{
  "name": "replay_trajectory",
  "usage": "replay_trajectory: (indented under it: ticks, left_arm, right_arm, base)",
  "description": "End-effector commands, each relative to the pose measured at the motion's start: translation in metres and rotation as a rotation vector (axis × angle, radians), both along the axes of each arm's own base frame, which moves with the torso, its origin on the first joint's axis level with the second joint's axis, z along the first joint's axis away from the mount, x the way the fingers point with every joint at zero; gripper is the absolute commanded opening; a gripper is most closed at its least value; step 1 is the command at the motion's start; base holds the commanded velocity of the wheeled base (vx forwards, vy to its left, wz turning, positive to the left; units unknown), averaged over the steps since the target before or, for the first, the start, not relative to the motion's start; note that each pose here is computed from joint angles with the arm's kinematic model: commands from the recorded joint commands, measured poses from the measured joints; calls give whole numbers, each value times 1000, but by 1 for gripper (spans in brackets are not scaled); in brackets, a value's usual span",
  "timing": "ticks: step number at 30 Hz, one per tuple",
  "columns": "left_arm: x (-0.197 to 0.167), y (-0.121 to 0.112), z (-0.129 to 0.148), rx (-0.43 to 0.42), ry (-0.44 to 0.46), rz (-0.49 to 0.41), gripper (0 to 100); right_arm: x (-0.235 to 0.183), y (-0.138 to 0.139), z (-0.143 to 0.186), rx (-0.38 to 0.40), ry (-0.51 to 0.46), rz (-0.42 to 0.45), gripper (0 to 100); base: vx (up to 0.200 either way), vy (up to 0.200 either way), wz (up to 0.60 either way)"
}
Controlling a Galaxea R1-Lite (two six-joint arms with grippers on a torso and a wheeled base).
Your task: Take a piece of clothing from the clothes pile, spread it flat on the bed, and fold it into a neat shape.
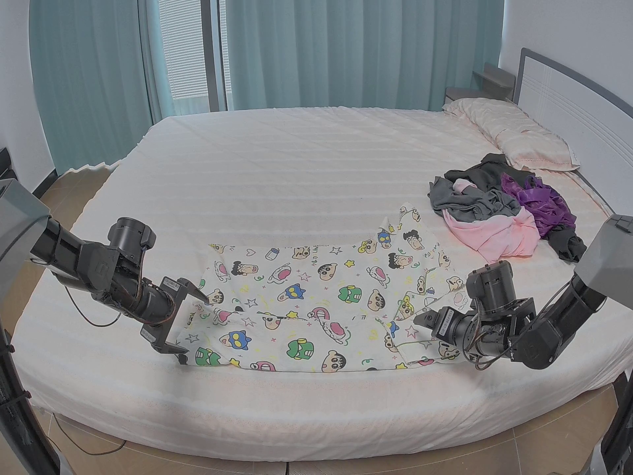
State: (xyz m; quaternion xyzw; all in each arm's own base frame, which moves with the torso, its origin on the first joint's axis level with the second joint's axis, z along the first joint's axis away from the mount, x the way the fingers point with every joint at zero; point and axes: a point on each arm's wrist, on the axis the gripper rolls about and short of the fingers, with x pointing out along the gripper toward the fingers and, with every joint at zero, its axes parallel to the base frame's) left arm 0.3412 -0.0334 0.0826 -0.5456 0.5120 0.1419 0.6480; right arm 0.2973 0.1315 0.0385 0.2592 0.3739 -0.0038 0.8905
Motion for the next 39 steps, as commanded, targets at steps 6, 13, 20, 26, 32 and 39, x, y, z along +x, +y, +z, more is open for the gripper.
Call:
replay_trajectory:
  ticks: [6, 13, 20, 26, 32, 39]
  left_arm:
    - [0, 0, 0, 0, 0, -2, 100]
    - [-1, 0, 0, 1, 1, -2, 100]
    - [-2, -1, -1, 1, 2, -5, 100]
    - [-2, -1, -1, 1, 2, -5, 100]
    - [-2, -1, -1, 3, 4, -5, 100]
    - [-2, -1, -1, 3, 2, -6, 100]
  right_arm:
    - [-9, -9, -26, -25, 60, -17, 100]
    - [-15, -12, -17, -3, 4, -18, 100]
    - [-42, -22, -11, -12, 22, -73, 100]
    - [-51, -30, -16, 16, 57, -175, 100]
    - [-45, -28, -11, 50, -14, -207, 100]
    - [-41, -29, -13, 50, -16, -213, 100]
  base:
    - [0, 0, 0]
    - [0, 0, 0]
    - [0, 0, 0]
    - [0, 0, 0]
    - [0, 0, 0]
    - [0, 0, 0]
